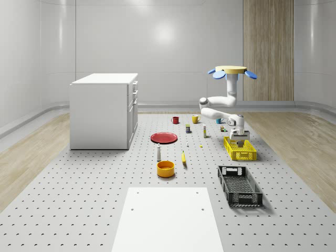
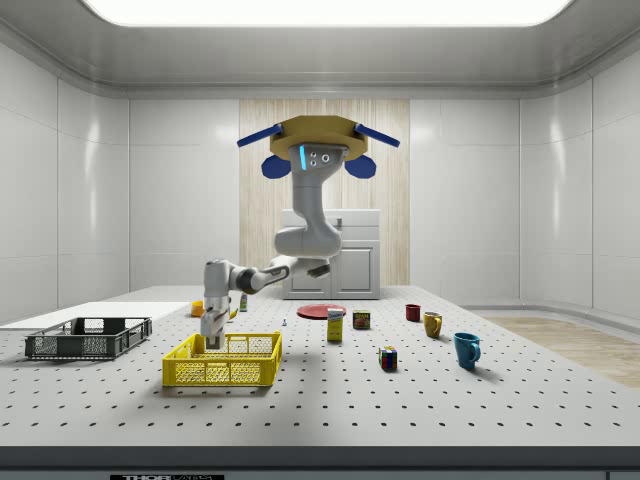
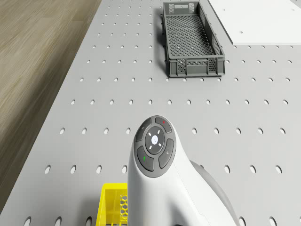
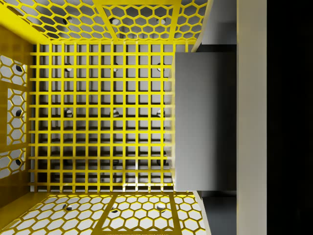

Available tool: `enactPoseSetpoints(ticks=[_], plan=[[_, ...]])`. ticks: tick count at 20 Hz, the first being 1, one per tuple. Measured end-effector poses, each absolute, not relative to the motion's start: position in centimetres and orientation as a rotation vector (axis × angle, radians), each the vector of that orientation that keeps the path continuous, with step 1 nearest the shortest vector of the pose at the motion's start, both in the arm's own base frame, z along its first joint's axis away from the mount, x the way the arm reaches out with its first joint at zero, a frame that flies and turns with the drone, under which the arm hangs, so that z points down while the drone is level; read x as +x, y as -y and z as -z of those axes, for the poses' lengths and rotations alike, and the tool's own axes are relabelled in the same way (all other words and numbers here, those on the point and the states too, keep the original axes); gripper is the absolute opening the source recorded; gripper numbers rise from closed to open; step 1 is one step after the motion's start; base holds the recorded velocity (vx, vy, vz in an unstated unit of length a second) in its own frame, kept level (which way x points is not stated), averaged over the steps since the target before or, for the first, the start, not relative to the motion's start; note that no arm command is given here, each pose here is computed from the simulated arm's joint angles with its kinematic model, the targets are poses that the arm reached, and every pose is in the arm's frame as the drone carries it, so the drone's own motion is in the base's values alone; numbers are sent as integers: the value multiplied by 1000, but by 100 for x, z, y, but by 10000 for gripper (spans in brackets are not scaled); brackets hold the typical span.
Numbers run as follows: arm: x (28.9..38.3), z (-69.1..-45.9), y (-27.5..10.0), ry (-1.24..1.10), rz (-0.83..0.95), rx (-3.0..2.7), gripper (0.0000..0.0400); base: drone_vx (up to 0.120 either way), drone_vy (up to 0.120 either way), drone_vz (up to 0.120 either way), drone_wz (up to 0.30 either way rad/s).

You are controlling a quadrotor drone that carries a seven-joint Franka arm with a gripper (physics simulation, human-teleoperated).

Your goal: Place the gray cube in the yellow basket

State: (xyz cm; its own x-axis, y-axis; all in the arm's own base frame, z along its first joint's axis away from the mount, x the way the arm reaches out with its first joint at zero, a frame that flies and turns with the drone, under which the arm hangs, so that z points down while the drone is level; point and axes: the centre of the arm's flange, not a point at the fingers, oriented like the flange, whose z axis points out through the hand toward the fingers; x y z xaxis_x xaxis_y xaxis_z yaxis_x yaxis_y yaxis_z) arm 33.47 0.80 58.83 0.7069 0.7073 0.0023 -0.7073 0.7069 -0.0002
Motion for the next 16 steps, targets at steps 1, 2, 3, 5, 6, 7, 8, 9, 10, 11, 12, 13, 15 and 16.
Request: enactPoseSetpoints(ticks=[1, 2, 3, 5, 6, 7, 8, 9, 10, 11, 12, 13, 15, 16], plan=[[3347, -5924, -80, 2, -786, 1, 250, 0, 0, 0, 0], [3347, -5967, -80, 2, -786, 1, 250, 0, 0, 0, 0], [3347, -6012, -80, 2, -786, 1, 250, 0, 0, 0, 0], [3347, -6103, -81, 2, -786, 1, 250, 0, 0, 0, 0], [3347, -6141, -81, 2, -786, 1, 250, 0, 0, 0, 0], [3347, -6174, -81, 2, -786, 1, 250, 0, 0, 0, 0], [3347, -6203, -81, 2, -786, 1, 273, 0, 0, 0, 0], [3347, -6226, -80, 2, -786, 1, 301, 0, 0, 0, 0], [3347, -6243, -80, 2, -786, 1, 323, 0, 0, 0, 0], [3347, -6245, -80, 2, -786, 0, 340, 0, 0, 0, 0], [3347, -6235, -80, 2, -786, 0, 353, 0, 0, 0, 0], [3347, -6215, -80, 2, -786, 0, 364, 0, 0, 0, 0], [3347, -6173, -80, 2, -786, 0, 378, 0, 0, 0, 0], [3347, -6156, -80, 2, -786, 0, 383, 0, 0, 0, 0]])
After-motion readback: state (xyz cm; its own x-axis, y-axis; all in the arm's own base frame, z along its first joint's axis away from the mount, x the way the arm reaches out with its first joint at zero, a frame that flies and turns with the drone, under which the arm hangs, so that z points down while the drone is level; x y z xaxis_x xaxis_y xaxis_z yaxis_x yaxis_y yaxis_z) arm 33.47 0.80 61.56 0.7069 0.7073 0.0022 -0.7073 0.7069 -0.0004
